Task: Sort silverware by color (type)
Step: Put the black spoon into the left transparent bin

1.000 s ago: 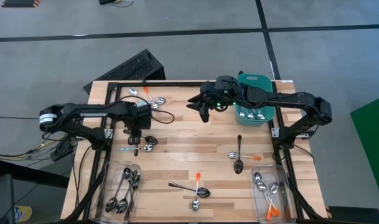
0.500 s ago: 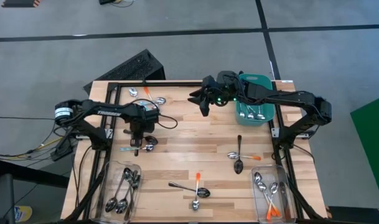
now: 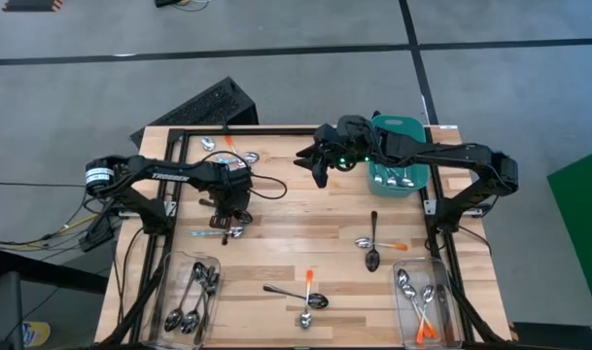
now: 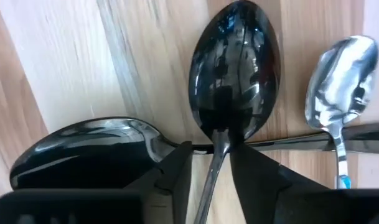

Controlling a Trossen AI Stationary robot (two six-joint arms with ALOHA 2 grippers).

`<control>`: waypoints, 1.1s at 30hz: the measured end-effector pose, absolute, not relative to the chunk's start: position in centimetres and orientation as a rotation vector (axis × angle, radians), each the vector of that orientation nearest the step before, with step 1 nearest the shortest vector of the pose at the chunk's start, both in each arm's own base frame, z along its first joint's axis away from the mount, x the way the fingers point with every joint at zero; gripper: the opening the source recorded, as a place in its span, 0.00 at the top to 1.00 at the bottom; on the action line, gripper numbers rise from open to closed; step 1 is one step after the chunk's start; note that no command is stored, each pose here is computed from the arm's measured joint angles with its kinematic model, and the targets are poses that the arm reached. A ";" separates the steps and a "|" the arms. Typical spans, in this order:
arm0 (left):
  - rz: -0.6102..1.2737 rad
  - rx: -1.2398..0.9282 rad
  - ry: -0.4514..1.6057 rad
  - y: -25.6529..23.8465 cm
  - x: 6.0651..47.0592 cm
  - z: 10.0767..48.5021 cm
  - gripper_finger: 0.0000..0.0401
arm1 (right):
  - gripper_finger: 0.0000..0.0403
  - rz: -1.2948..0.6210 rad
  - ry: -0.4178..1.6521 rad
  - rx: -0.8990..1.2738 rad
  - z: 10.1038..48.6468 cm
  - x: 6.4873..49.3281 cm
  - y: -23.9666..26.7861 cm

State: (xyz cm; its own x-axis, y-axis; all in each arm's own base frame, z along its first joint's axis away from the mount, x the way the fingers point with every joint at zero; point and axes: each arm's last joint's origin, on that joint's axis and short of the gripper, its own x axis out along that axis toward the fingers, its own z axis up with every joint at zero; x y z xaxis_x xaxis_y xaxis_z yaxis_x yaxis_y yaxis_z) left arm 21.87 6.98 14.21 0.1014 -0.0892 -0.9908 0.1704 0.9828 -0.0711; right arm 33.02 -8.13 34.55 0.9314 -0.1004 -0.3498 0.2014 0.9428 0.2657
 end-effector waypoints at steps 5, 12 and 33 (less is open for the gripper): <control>-0.179 0.033 1.453 7.2 22.1 13.8 0.90 | 0.62 -0.155 0.371 0.310 34.3 33.0 -7.9; -0.023 -0.084 1.458 7.3 22.3 15.3 0.97 | 0.62 -0.148 0.400 0.343 34.0 33.0 -7.2; 0.572 -0.911 1.119 0.8 18.1 31.0 0.97 | 0.62 -0.148 0.443 0.329 33.6 32.8 -7.1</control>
